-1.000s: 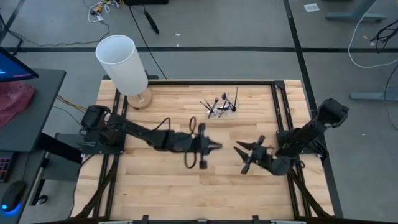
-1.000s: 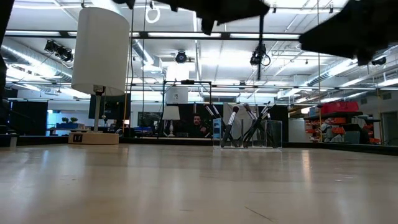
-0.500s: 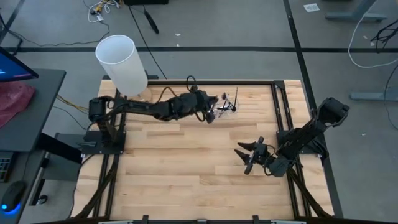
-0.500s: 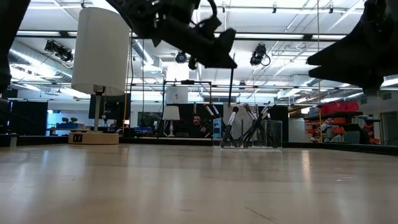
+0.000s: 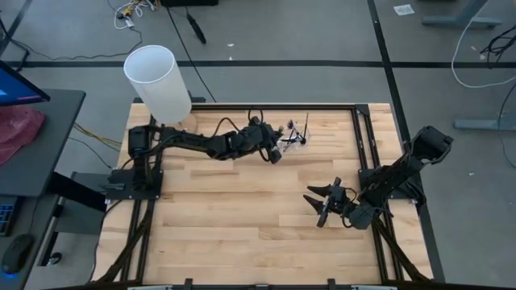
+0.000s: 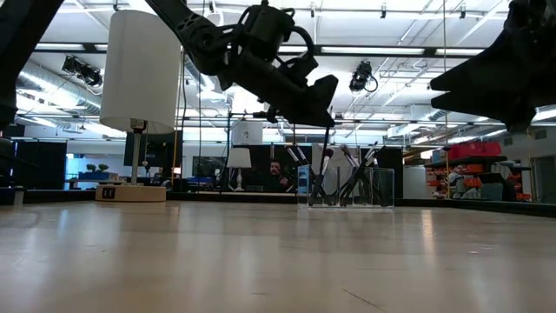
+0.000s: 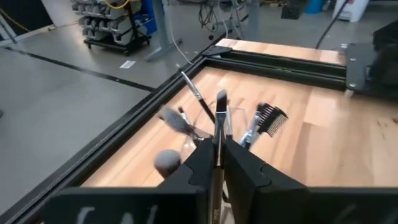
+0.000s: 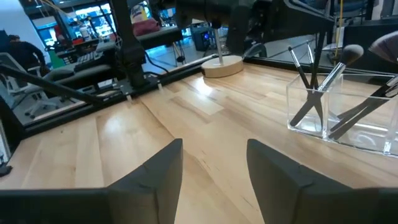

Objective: Put items in baskets/containers
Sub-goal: Put the black eyeshadow brush into the transparent organizer, then adjust the transparent organizer

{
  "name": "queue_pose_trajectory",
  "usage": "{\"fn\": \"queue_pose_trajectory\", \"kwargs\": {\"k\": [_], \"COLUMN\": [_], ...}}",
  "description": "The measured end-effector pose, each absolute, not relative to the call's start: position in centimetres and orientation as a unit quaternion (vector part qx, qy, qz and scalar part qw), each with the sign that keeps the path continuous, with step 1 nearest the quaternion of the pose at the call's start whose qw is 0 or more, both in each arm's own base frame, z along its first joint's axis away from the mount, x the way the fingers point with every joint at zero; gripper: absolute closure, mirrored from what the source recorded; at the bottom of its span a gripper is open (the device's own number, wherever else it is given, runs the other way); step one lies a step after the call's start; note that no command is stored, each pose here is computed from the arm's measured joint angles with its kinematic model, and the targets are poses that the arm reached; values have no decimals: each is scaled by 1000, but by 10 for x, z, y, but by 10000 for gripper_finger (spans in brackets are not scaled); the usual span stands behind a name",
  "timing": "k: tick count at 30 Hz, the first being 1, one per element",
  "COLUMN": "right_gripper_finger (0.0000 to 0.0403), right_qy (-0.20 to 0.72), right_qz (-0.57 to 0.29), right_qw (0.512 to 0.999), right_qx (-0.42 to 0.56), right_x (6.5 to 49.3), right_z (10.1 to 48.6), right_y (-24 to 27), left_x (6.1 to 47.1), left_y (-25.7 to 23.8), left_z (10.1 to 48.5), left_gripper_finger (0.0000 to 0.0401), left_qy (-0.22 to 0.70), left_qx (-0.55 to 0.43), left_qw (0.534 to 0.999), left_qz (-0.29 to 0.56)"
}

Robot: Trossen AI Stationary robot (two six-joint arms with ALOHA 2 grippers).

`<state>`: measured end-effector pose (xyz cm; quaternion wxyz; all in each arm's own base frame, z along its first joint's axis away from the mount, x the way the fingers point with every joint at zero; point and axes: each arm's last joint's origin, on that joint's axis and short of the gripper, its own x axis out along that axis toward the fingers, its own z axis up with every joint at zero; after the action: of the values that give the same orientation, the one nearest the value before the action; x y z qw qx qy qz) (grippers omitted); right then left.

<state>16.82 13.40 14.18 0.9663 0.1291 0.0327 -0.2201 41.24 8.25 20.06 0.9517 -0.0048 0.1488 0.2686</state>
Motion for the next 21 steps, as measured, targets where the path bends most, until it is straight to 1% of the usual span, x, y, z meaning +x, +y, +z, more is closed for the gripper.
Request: {"fn": "queue_pose_trajectory", "kwargs": {"k": [2, 4, 8, 11, 13, 15, 17, 21], "right_gripper_finger": [222, 222, 222, 222, 222, 222, 222, 222], "right_qy": [33, 33, 33, 33, 33, 33, 34, 44], "right_qz": [-220, -220, -220, -219, -220, -219, -219, -206], "right_qw": [966, 966, 966, 966, 967, 967, 967, 969], "right_qx": [129, 129, 129, 129, 129, 129, 128, 129], "right_x": [168, 168, 168, 168, 168, 168, 168, 168], "right_z": [142, 142, 142, 142, 142, 142, 142, 140], "right_y": [134, 134, 134, 134, 134, 134, 134, 135], "left_x": [412, 410, 405, 396, 388, 380, 370, 354], "left_y": [85, 88, 93, 96, 94, 88, 76, 35], "left_z": [200, 198, 197, 211, 225, 243, 260, 278], "left_gripper_finger": [354, 332, 272, 229, 207, 196, 192, 204], "left_qy": [149, 162, 190, 199, 205, 200, 202, 237], "left_qx": [-9, -16, -15, -14, -13, -9, -3, 19], "left_qw": [950, 946, 939, 936, 933, 933, 936, 938], "left_qz": [274, 279, 286, 291, 296, 299, 290, 253]}}
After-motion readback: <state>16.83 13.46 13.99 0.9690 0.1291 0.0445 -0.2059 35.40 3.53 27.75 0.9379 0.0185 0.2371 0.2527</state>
